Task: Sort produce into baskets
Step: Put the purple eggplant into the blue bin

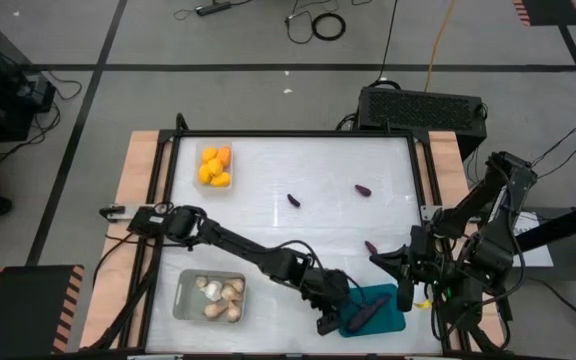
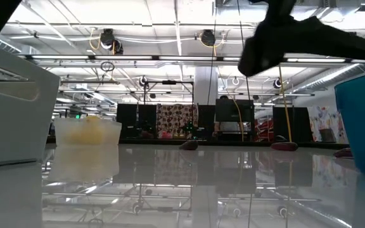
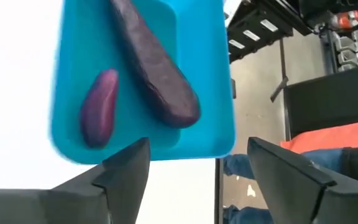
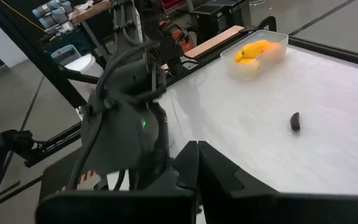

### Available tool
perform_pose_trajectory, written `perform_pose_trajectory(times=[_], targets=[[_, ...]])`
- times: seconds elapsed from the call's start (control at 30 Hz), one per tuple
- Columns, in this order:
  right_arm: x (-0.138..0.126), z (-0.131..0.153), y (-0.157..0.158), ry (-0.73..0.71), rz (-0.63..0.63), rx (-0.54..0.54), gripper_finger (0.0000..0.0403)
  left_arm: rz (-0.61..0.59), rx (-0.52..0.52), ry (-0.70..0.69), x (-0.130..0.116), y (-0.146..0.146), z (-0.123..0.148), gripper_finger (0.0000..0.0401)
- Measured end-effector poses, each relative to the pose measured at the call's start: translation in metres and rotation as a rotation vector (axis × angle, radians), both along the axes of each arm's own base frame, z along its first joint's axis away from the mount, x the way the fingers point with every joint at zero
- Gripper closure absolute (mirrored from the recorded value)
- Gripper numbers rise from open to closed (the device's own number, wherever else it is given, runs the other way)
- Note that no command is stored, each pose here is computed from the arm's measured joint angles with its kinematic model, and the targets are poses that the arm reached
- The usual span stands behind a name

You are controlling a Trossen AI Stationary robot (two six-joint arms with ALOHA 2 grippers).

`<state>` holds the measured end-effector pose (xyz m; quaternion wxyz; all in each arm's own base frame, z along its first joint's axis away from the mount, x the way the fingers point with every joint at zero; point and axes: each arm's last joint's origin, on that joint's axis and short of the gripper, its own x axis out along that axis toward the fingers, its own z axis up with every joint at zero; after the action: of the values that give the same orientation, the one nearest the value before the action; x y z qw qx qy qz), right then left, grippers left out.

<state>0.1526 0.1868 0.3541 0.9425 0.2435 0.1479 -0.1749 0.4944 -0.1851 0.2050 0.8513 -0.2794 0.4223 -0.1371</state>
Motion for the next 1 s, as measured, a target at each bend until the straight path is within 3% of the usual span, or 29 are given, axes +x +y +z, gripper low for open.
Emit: perform_pose_trajectory(times=[0.2, 0.37, 0.67, 0.83, 1.0], targets=[[0.005, -0.006, -0.011, 0.084, -0.051, 0.088, 0.0403, 0.073, 0.024, 0.074, -0.010, 0.034, 0.031, 0.0125], [0.013, -0.016, -0.028, 0.237, -0.147, 0.187, 0.0403, 0.110, 0.153, 0.069, -0.034, 0.054, 0.074, 0.0125], [0.027, -0.027, -0.060, 0.535, -0.238, 0.257, 0.0382, 0.274, 0.680, 0.149, -0.125, 0.077, 0.153, 0.0125], [0.037, -0.048, -0.077, 0.706, -0.216, 0.278, 0.0344, 0.272, 0.792, 0.183, -0.170, 0.085, 0.183, 0.0125], [0.047, -0.074, -0.098, 0.830, -0.182, 0.289, 0.0290, 0.316, 0.793, 0.228, -0.200, 0.099, 0.202, 0.0125]])
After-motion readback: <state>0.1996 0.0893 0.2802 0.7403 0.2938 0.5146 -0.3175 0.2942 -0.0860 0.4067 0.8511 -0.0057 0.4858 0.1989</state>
